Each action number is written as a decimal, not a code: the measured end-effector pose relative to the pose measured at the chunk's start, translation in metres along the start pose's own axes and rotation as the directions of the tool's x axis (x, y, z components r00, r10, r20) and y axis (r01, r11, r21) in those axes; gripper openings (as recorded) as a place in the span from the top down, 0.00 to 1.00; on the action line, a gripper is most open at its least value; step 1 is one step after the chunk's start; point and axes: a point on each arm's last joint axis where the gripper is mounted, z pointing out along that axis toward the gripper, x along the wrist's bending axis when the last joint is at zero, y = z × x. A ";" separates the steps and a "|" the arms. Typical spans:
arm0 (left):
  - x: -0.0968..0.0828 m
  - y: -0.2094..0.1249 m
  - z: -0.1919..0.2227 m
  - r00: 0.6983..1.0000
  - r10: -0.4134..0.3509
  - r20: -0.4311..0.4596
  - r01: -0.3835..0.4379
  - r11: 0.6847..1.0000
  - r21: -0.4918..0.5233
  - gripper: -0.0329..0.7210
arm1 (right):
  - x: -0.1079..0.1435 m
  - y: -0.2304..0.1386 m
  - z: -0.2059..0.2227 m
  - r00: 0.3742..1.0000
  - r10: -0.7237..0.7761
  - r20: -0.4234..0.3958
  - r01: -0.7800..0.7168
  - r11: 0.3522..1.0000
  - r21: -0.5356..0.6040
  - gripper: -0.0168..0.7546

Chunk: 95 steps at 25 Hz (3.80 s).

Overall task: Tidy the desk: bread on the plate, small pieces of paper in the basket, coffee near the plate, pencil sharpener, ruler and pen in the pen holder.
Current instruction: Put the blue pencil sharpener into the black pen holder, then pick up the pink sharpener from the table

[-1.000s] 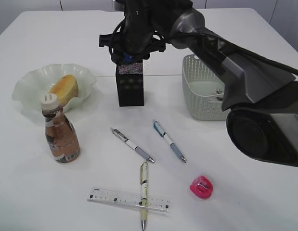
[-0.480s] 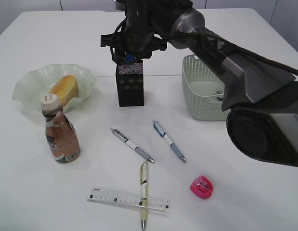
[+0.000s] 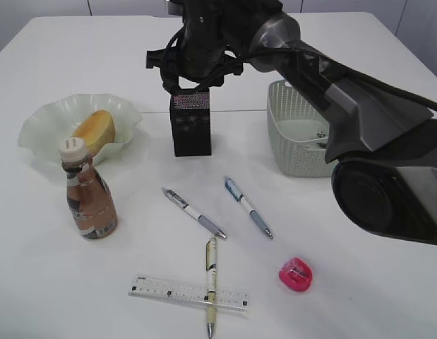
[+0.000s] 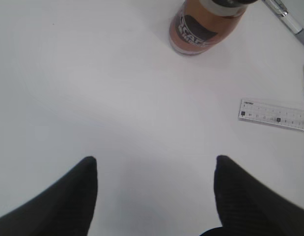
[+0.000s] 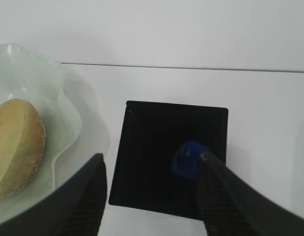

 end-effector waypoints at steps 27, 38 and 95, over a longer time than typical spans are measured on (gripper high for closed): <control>0.002 -0.001 0.000 1.000 0.019 -0.017 -0.018 1.000 0.009 0.24 | 0.020 0.007 -0.061 0.977 0.027 -0.214 0.009 0.987 0.163 0.41; 0.002 -0.003 0.000 1.000 0.018 -0.018 -0.017 0.999 0.032 0.24 | 0.004 -0.028 -0.078 0.987 -0.064 -0.149 0.115 0.922 0.369 0.41; 0.002 -0.006 0.000 1.000 0.015 -0.018 -0.014 0.998 0.064 0.27 | -0.090 -0.219 -0.070 0.911 -0.389 -0.137 0.387 0.693 0.609 0.41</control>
